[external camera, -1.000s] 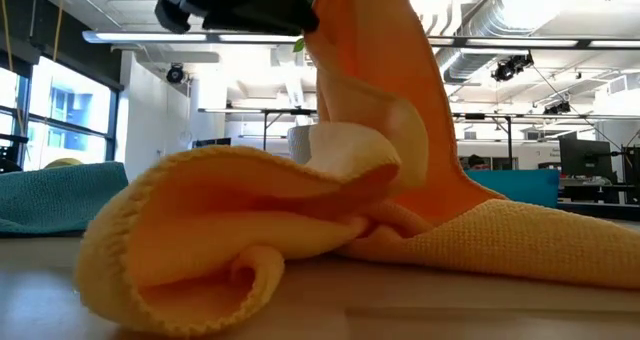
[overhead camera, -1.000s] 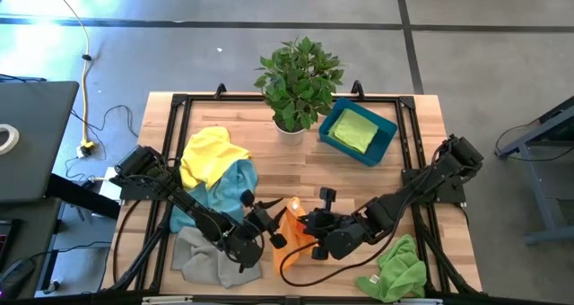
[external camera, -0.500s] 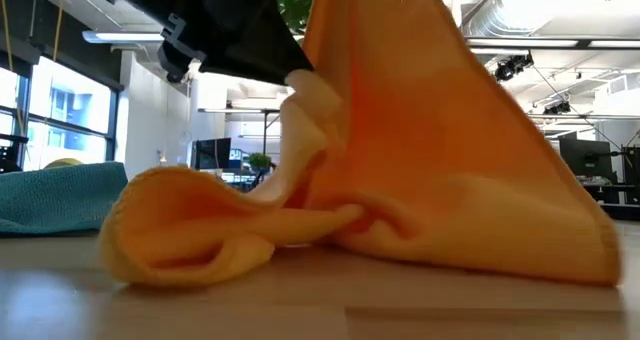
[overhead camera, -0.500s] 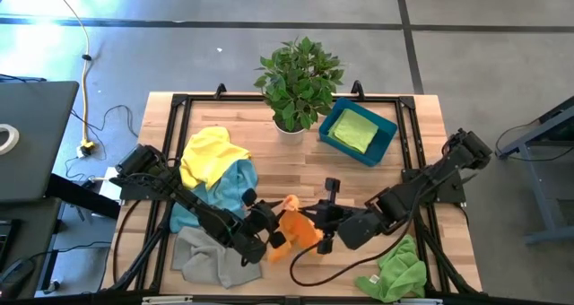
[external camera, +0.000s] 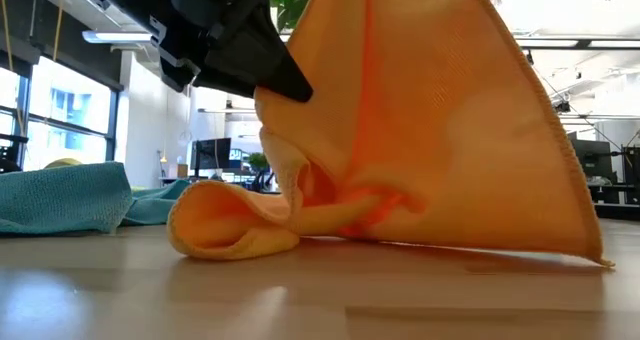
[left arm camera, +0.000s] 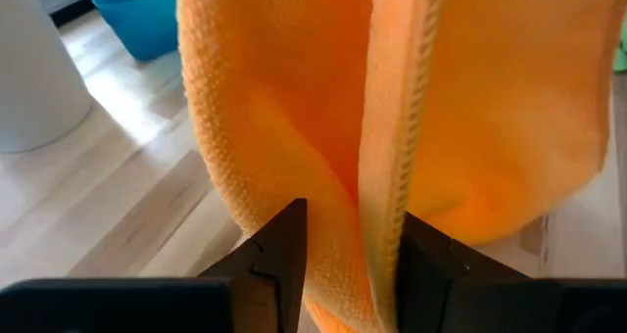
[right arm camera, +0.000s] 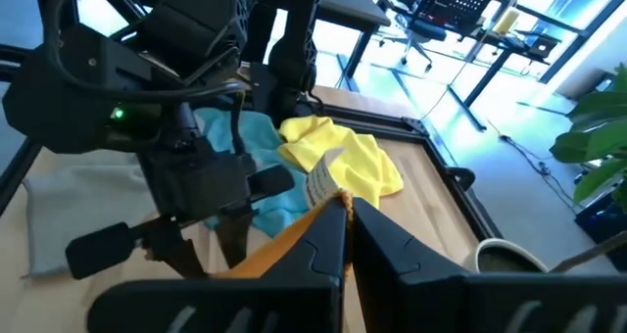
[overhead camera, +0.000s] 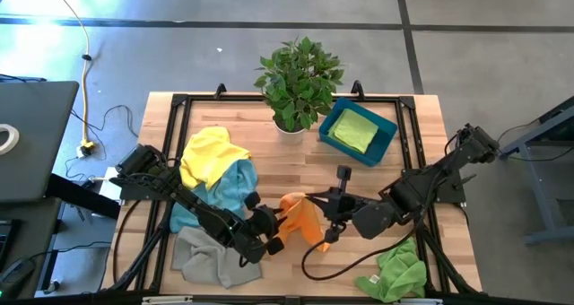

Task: Fold microfiber towels
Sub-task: Fold the orange towel

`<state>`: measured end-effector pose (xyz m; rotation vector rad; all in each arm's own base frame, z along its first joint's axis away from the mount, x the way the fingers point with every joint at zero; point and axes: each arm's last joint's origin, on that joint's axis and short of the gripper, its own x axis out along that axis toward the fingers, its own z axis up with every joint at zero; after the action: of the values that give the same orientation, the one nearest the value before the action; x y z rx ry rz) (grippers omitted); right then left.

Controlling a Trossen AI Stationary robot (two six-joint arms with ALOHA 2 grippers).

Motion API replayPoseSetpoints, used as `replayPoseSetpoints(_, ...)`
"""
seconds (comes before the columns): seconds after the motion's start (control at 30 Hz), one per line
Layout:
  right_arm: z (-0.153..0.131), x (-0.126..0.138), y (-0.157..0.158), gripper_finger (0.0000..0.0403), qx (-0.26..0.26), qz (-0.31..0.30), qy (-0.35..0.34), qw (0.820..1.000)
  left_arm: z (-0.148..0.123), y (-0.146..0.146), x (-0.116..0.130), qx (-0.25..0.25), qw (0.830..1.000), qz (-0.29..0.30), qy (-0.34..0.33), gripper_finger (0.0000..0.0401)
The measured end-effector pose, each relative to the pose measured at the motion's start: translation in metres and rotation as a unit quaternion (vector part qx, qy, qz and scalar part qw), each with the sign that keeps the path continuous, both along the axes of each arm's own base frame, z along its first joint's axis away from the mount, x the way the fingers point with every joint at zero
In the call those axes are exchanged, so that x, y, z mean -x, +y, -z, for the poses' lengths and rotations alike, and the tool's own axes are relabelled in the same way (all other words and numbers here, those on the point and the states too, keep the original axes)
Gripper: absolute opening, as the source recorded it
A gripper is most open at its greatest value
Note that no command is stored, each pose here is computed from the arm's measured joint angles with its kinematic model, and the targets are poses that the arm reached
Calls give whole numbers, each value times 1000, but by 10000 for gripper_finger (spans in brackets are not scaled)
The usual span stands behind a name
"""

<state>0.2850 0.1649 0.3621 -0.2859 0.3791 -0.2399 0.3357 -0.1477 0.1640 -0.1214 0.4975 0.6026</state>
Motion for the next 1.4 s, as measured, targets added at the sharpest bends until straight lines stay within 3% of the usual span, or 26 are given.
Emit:
replayPoseSetpoints(0.43, 5, 3, -3, 0, 43, 16, 30, 999, 2, -4, 0, 36, 998, 46, 27, 29)
replayPoseSetpoints(0.6, 13, 8, -7, 0, 35, 31, 62, 997, -1, -9, 3, 41, 997, 60, 26, 3)
replayPoseSetpoints(0.97, 27, 13, -5, 0, -27, 25, 114, 993, -59, -3, 26, 24, 991, 131, 27, 1)
replayPoseSetpoints(1.2, 72, 28, 0, 0, -5, 60, 134, 989, -91, 14, 52, 19, 990, 131, 51, 1)
replayPoseSetpoints(1.4, 92, 26, -9, 0, -3, 81, 136, 987, -103, 41, 56, -11, 987, 133, 91, 1)
